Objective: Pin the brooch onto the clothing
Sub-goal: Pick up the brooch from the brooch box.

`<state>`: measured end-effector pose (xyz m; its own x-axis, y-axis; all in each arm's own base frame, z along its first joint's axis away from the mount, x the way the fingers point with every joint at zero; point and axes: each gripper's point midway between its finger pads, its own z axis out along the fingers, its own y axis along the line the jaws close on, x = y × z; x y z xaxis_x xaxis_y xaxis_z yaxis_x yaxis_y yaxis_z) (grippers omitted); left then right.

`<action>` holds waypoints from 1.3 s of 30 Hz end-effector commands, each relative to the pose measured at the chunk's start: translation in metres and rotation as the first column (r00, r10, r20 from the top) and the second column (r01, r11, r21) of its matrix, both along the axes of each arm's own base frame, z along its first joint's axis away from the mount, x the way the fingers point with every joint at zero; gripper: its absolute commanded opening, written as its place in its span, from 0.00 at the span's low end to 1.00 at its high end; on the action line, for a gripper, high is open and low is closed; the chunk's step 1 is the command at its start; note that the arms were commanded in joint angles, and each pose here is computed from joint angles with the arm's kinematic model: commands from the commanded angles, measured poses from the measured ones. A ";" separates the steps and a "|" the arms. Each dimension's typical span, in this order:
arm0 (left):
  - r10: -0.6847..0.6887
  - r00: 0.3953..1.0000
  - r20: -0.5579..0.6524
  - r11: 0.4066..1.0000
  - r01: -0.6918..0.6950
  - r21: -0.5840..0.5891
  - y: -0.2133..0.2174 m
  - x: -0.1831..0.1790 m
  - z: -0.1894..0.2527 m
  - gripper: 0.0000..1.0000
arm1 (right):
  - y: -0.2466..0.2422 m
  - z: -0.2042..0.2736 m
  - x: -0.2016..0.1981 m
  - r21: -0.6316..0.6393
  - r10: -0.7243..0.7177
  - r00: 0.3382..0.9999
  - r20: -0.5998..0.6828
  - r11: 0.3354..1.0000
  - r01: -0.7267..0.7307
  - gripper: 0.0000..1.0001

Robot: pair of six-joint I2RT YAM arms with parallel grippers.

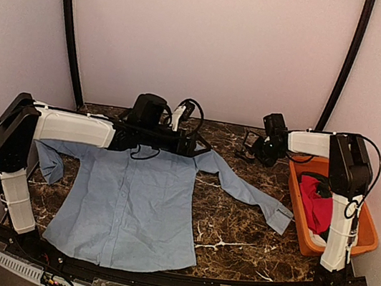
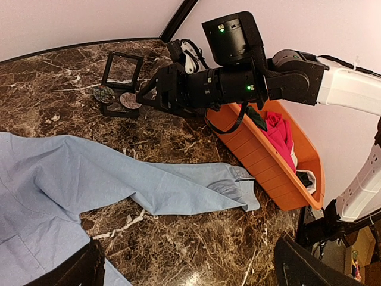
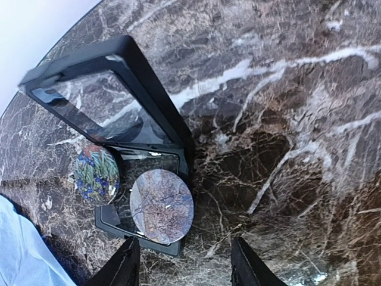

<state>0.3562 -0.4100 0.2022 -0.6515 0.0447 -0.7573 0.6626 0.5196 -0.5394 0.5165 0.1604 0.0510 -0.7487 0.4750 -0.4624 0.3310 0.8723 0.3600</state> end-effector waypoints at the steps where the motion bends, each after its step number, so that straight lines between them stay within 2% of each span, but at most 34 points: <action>1: -0.003 0.999 0.046 1.000 0.003 0.007 0.008 -0.010 0.016 0.99 | 0.008 -0.004 0.008 0.084 -0.040 0.999 0.006 0.996 0.039 0.50; 8: 0.000 0.999 0.055 1.000 -0.001 0.018 0.013 -0.014 0.014 0.99 | 0.011 -0.004 0.015 0.110 -0.050 0.998 0.045 0.993 0.044 0.50; 26: 0.007 0.998 0.055 1.000 -0.008 0.024 0.016 -0.016 0.011 0.99 | 0.012 -0.024 0.023 0.089 -0.055 0.998 -0.001 0.995 0.055 0.49; 39: 0.007 0.998 0.060 1.000 -0.009 0.029 0.017 -0.016 0.011 0.99 | 0.010 -0.028 0.019 0.086 -0.061 0.998 -0.001 0.994 0.060 0.33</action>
<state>0.3488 -0.3976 0.2009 -0.6230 0.0598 -0.7799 0.6739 0.5471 -0.4964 0.5389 0.1758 0.0347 -0.7174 0.5535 -0.4230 0.3636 0.8154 0.4504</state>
